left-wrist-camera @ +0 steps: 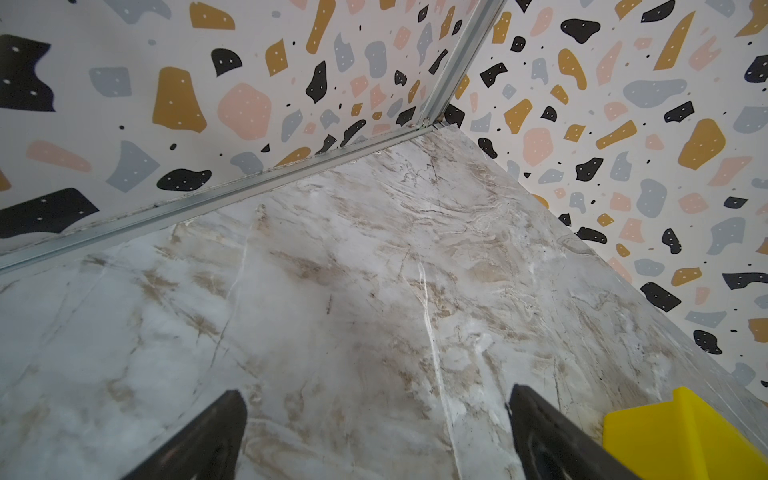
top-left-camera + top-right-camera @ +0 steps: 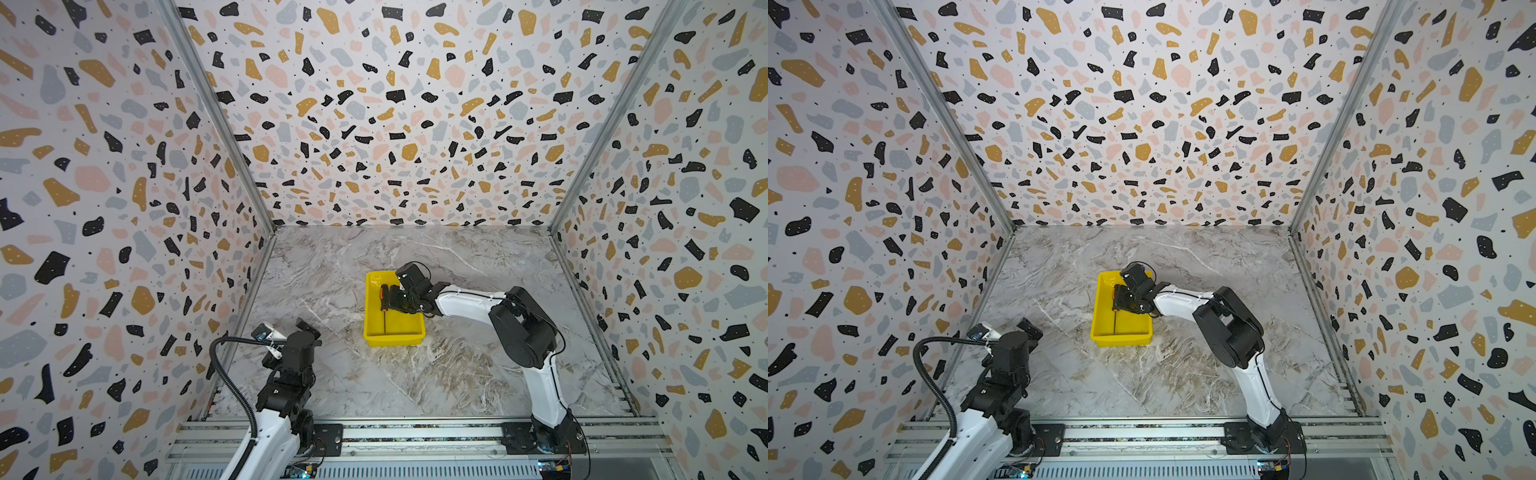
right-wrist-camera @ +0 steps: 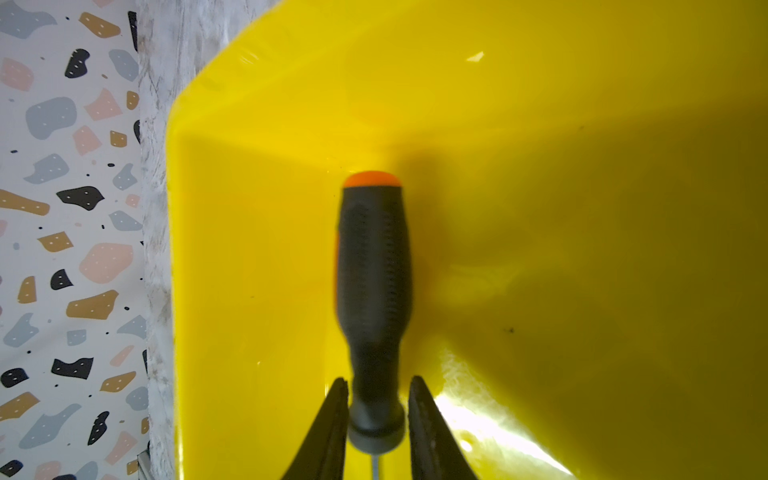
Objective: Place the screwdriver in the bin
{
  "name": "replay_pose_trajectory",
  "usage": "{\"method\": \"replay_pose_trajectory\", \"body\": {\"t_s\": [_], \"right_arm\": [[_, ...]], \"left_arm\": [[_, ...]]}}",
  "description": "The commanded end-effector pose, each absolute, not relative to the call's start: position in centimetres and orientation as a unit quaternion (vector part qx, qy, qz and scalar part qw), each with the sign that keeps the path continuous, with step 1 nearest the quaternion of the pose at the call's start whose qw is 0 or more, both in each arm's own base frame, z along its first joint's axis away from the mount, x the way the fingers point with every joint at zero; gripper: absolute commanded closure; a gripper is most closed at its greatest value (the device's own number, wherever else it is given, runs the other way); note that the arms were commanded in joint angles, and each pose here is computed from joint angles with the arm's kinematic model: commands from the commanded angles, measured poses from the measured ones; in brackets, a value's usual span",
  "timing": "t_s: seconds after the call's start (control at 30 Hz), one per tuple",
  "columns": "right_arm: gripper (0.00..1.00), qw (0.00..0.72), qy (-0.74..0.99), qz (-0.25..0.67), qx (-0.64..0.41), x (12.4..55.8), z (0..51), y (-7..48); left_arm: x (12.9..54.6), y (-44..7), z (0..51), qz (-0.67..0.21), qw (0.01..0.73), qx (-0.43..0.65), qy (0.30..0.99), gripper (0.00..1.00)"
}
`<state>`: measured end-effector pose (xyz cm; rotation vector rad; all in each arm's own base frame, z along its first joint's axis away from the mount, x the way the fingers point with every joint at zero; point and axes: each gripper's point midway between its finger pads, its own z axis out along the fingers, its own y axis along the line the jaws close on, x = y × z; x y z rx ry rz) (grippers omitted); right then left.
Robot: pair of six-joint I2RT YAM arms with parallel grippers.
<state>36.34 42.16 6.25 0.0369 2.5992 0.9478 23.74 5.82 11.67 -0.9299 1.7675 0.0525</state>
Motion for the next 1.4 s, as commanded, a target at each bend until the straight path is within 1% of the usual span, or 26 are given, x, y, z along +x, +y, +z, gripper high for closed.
{"method": "replay_pose_trajectory", "body": {"t_s": [0.0, 0.13, 0.27, 0.37, 0.53, 0.63, 0.67, 0.7, 0.77, 0.8, 0.83, 0.93, 1.07, 1.13, 1.23, 1.3, 1.37], "right_arm": [[0.70, 0.216, 0.909, 0.357, -0.001, 36.6, 10.9, 42.6], [0.70, 0.246, 0.905, 0.346, -0.010, 36.6, 13.6, 41.3], [0.70, 0.304, 0.900, 0.312, -0.032, 36.8, 17.5, 38.8], [0.70, 0.363, 0.900, 0.236, -0.045, 36.4, 19.4, 34.2], [0.69, 0.458, 0.885, 0.069, -0.047, 34.1, 20.2, 23.0], [0.67, 0.511, 0.859, 0.011, -0.036, 32.1, 21.1, 17.7], [0.64, 0.529, 0.848, 0.008, -0.035, 31.7, 21.7, 16.8], [0.60, 0.550, 0.834, 0.009, -0.043, 31.2, 22.2, 16.0], [0.37, 0.593, 0.804, 0.010, -0.054, 30.4, 23.4, 14.9], [0.25, 0.614, 0.788, 0.008, -0.043, 30.1, 24.3, 14.1], [0.18, 0.628, 0.778, 0.006, -0.016, 29.9, 24.5, 12.9], [0.17, 0.631, 0.775, 0.025, 0.038, 30.0, 24.3, 11.1], [0.14, 0.614, 0.787, 0.016, 0.060, 32.0, 23.0, 9.5], [0.13, 0.608, 0.791, -0.011, 0.068, 33.2, 22.0, 8.1], [0.09, 0.602, 0.791, -0.071, 0.079, 35.3, 20.1, 5.2], [0.09, 0.602, 0.786, -0.114, 0.085, 36.2, 18.6, 3.3], [0.09, 0.607, 0.778, -0.138, 0.084, 36.6, 17.7, 2.5]], "left_arm": [[23.6, 6.1, 11.6, 0.026, 0.546, -0.397, 0.737, 0.01], [23.7, 6.1, 11.6, 0.025, 0.546, -0.397, 0.737, 0.01], [23.7, 6.1, 11.6, 0.025, 0.546, -0.396, 0.738, 0.01], [23.7, 6.1, 11.5, 0.024, 0.545, -0.397, 0.738, 0.01], [23.7, 6.1, 11.5, 0.025, 0.545, -0.396, 0.738, 0.01], [23.7, 6.1, 11.4, 0.025, 0.545, -0.397, 0.738, 0.01], [23.8, 6.1, 11.4, 0.025, 0.545, -0.397, 0.738, 0.01], [23.8, 6.1, 11.4, 0.026, 0.545, -0.397, 0.739, 0.01], [23.8, 6.1, 11.3, 0.028, 0.542, -0.396, 0.740, 0.01], [23.8, 6.1, 11.3, 0.028, 0.542, -0.396, 0.741, 0.01], [23.8, 6.1, 11.3, 0.029, 0.541, -0.396, 0.741, 0.01], [23.8, 6.2, 11.2, 0.032, 0.540, -0.399, 0.741, 0.01], [23.7, 6.2, 11.2, 0.032, 0.539, -0.401, 0.740, 0.02], [23.7, 6.2, 11.2, 0.031, 0.540, -0.402, 0.739, 0.01], [23.7, 6.3, 11.1, 0.033, 0.539, -0.402, 0.739, 0.02], [23.7, 6.3, 11.1, 0.034, 0.539, -0.402, 0.740, 0.02], [23.7, 6.3, 11.1, 0.034, 0.538, -0.402, 0.740, 0.02]]}}
